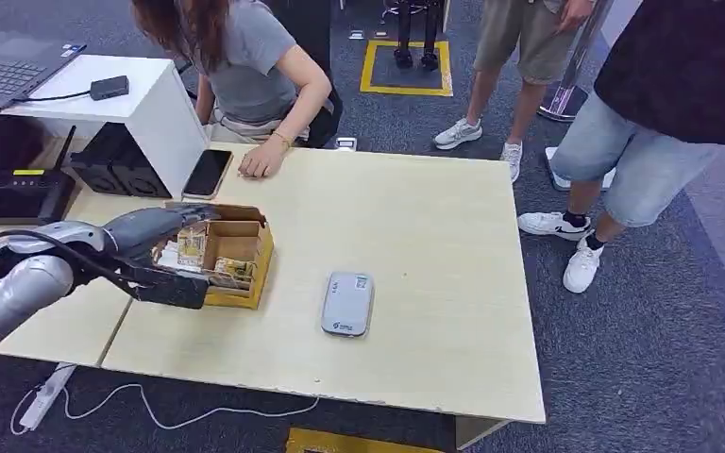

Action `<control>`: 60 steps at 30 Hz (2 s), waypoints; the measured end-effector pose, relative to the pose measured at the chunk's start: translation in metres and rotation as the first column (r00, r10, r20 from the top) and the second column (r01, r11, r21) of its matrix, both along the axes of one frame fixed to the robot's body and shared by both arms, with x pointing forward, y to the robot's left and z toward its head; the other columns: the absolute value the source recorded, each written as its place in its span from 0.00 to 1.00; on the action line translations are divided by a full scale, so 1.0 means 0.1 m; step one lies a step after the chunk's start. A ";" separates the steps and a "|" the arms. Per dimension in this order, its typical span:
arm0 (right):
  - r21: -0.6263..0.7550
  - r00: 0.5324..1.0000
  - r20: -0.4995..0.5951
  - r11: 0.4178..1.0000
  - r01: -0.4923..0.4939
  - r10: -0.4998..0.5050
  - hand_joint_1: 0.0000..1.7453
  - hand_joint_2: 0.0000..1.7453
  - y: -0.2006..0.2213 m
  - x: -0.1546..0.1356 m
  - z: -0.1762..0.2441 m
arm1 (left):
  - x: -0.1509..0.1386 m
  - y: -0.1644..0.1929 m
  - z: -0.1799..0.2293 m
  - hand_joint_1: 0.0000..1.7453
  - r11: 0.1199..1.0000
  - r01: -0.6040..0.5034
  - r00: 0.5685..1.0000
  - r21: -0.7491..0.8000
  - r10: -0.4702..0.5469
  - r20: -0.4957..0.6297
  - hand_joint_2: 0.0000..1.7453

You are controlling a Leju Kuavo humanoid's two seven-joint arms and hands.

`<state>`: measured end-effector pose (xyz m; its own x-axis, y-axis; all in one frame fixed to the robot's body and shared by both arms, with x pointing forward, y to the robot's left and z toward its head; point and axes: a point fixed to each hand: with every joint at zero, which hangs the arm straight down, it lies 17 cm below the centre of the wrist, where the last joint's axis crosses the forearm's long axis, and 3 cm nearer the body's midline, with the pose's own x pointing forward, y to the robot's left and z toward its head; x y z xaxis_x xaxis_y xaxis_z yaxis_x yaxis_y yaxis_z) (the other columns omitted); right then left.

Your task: Pass the card to the sensor for recognition and then transmit it.

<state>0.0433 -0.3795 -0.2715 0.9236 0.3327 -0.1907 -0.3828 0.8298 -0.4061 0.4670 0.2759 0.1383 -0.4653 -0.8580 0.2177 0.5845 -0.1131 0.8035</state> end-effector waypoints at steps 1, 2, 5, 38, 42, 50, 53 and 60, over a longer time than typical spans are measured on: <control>-0.001 1.000 0.000 1.000 -0.002 0.002 0.00 1.00 0.00 0.00 0.00 | -0.02 -0.01 -0.02 0.00 1.000 0.002 1.000 -0.002 -0.002 -0.009 1.00; -0.002 1.000 0.000 1.000 -0.005 0.005 0.00 1.00 -0.01 0.00 0.00 | -0.03 -0.01 -0.04 0.00 1.000 0.003 1.000 -0.001 -0.003 -0.015 1.00; -0.004 1.000 -0.001 1.000 -0.016 0.016 0.00 1.00 -0.01 0.01 0.00 | -0.04 0.00 -0.11 0.00 1.000 0.000 1.000 0.009 0.000 -0.020 1.00; -0.015 0.999 0.004 0.999 -0.034 0.035 0.00 1.00 -0.06 0.07 0.02 | 0.05 -0.04 -1.02 0.00 0.989 -0.025 0.991 0.147 0.005 0.133 1.00; -0.015 0.999 0.004 0.999 -0.035 0.035 0.00 1.00 -0.06 0.07 0.02 | 0.04 -0.13 -1.05 0.00 0.990 -0.004 0.988 0.143 -0.018 0.151 1.00; -0.013 0.999 0.005 0.999 -0.032 0.032 0.00 1.00 -0.05 0.07 0.01 | 0.03 -0.41 -1.07 0.00 0.995 0.023 0.979 0.094 -0.042 0.200 1.00; -0.012 1.000 0.006 1.000 -0.027 0.027 0.00 1.00 -0.05 0.07 0.01 | 0.02 -0.56 -1.08 0.00 0.996 0.037 0.971 0.082 -0.055 0.233 1.00; -0.009 1.000 0.005 1.000 -0.015 0.015 0.00 1.00 -0.05 0.06 0.01 | 0.11 -0.82 -0.90 0.00 0.994 0.047 0.907 0.101 -0.085 0.413 1.00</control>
<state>0.0492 -0.3840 -0.2703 0.9194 0.3449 -0.1888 -0.3931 0.8205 -0.4151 0.4782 0.1941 0.0485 -0.5535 -0.8288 -0.0813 0.1884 -0.2198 0.9572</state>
